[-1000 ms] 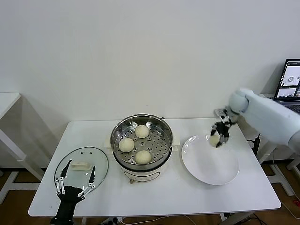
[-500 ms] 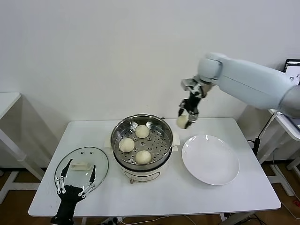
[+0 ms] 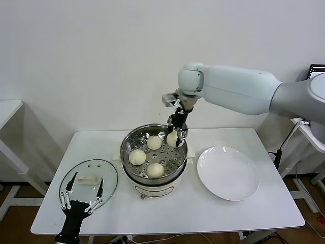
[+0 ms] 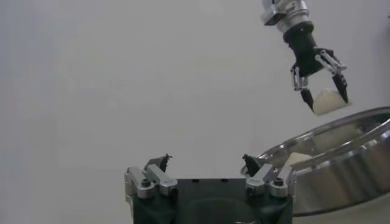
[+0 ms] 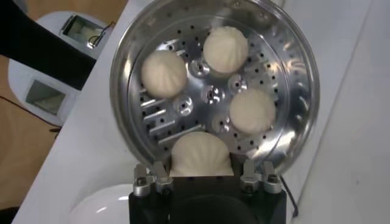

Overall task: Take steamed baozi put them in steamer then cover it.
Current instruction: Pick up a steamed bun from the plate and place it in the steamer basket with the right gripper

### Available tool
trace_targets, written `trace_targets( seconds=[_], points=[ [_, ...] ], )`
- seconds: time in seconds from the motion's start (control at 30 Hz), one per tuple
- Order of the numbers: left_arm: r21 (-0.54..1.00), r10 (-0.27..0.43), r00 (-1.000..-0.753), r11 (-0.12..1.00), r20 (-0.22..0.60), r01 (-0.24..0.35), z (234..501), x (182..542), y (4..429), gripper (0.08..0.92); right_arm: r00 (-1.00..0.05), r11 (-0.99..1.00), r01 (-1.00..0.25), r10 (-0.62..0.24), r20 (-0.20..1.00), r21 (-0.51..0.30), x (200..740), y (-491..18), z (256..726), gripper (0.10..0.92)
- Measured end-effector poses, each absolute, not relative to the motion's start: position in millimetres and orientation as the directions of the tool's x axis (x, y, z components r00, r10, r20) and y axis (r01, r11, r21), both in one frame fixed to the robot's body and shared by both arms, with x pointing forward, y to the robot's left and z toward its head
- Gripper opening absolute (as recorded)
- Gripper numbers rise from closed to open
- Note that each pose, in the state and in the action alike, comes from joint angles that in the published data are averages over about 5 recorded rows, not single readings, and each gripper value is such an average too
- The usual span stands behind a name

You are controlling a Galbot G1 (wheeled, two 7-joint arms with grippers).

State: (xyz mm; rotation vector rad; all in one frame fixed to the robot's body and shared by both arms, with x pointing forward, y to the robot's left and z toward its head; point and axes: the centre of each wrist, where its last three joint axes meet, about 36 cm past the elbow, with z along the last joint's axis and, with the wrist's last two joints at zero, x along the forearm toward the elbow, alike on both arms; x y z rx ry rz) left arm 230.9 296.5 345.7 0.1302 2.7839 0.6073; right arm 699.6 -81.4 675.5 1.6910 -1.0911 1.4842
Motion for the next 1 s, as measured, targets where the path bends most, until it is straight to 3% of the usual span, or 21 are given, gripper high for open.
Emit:
trace_targets(
  seconds=[0.67,1.0],
  points=[
    [0.419,0.142,-0.955,0.908,-0.261,0.02,345,230,298,0.823,0.03,-0.477,-0.878,-0.122,0.992,-0.032,696,-63,616,0.675],
    [0.42,0.14,-0.955,0.907,-0.262,0.018,345,230,299,0.823,0.024,-0.48,-0.877,-0.106,0.994,-0.03,696,-64,604,0.723]
  ],
)
